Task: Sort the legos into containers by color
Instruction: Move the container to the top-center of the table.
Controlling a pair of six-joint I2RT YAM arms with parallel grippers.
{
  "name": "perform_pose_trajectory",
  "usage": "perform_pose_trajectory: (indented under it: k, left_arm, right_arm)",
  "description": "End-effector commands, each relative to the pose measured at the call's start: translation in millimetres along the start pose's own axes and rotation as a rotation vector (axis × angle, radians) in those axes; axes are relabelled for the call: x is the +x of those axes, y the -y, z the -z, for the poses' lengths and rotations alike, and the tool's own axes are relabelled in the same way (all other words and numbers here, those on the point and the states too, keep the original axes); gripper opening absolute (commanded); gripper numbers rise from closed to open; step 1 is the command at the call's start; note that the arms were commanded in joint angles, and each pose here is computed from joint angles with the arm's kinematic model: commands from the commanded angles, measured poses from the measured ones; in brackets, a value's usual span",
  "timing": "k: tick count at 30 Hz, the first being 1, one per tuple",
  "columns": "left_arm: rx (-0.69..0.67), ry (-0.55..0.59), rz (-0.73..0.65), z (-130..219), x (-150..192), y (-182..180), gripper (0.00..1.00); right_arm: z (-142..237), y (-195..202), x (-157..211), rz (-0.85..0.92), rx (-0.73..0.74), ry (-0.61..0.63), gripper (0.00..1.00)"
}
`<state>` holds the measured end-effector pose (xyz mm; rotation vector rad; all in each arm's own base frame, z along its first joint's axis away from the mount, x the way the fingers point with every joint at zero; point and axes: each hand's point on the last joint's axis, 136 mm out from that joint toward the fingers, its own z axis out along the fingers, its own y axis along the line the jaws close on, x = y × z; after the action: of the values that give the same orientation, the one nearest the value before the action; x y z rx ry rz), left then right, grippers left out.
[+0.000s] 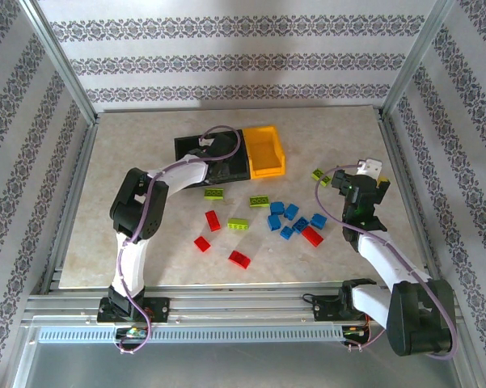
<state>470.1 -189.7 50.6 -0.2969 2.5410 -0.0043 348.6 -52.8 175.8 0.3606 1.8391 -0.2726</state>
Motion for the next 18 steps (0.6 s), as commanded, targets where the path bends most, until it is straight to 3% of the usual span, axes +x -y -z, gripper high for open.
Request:
perform_pose_trajectory:
  k: [1,11,18]
  left_arm:
    - [0.025,-0.011,-0.003,3,0,14,0.35]
    - [0.076,0.081,-0.035,50,-34,18,0.56]
    - [0.136,0.13,-0.076,98,-40,14,0.7]
  right_arm:
    - [-1,-9,-6,-0.016,-0.03,0.005,0.98]
    - [-1,-12,-5,-0.017,-0.047,-0.005,0.98]
    - [-1,-20,-3,-0.033,-0.085,-0.035,0.98]
